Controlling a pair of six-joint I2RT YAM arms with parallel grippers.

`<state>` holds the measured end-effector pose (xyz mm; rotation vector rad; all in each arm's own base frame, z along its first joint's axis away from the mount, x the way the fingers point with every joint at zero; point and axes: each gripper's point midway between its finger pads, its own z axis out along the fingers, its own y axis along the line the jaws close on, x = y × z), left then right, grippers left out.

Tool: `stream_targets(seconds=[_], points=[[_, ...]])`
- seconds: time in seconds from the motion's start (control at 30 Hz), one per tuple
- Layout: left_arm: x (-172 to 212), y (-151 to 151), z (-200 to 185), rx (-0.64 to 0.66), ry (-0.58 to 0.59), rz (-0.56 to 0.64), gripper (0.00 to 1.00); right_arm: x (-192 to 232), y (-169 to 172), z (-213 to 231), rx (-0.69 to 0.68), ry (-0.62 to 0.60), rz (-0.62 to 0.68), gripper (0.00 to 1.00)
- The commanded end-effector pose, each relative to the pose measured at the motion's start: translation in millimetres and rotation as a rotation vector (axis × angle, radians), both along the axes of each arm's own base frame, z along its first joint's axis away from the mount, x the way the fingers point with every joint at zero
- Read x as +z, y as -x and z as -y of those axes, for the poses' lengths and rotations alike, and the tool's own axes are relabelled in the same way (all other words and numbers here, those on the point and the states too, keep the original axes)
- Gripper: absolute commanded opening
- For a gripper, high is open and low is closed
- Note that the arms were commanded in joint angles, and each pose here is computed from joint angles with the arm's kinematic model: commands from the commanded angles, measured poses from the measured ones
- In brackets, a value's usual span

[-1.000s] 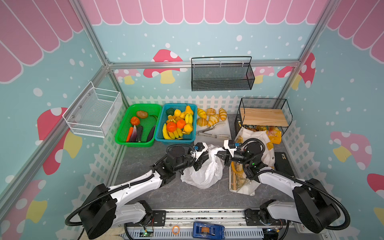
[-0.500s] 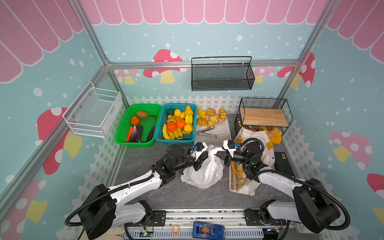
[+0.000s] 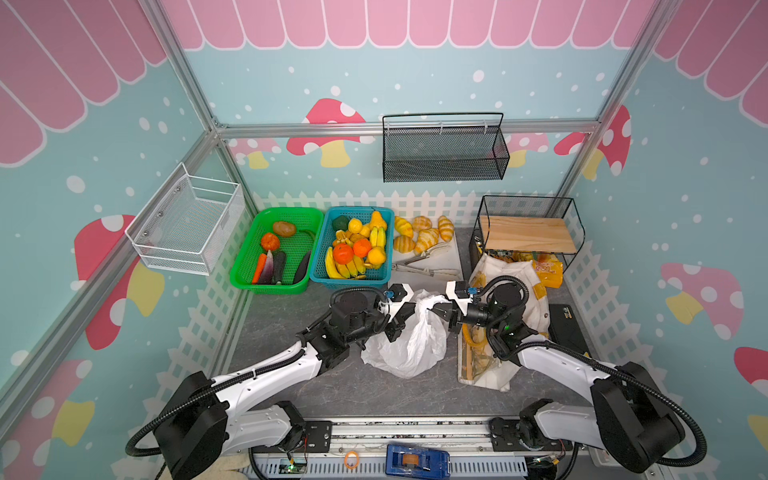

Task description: Place the mixed food into the grocery bags and tie them

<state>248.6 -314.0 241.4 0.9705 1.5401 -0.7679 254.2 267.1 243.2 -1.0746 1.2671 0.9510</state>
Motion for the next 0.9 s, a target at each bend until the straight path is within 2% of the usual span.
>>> stream_targets(seconds=[0.0,0.17,0.37,0.6,0.87], points=[[13.4,2.6,-4.7,0.011,0.036,0.012,0.00,0.6,-19.1,10.1,-0.118,0.028,0.009,0.06],[9.7,3.1,-5.9,0.016,0.043,0.004,0.00,-0.3,-25.8,19.5,-0.205,0.064,0.010,0.23],[8.7,3.6,-7.5,0.020,0.048,0.002,0.00,-1.8,-26.5,41.0,-0.342,0.108,-0.002,0.37],[11.0,1.7,-7.3,0.031,0.071,-0.007,0.00,8.3,-16.8,65.6,-0.463,0.107,-0.015,0.44],[11.8,1.9,-5.3,0.024,0.076,-0.015,0.00,14.8,-8.4,68.3,-0.452,0.144,-0.004,0.49]])
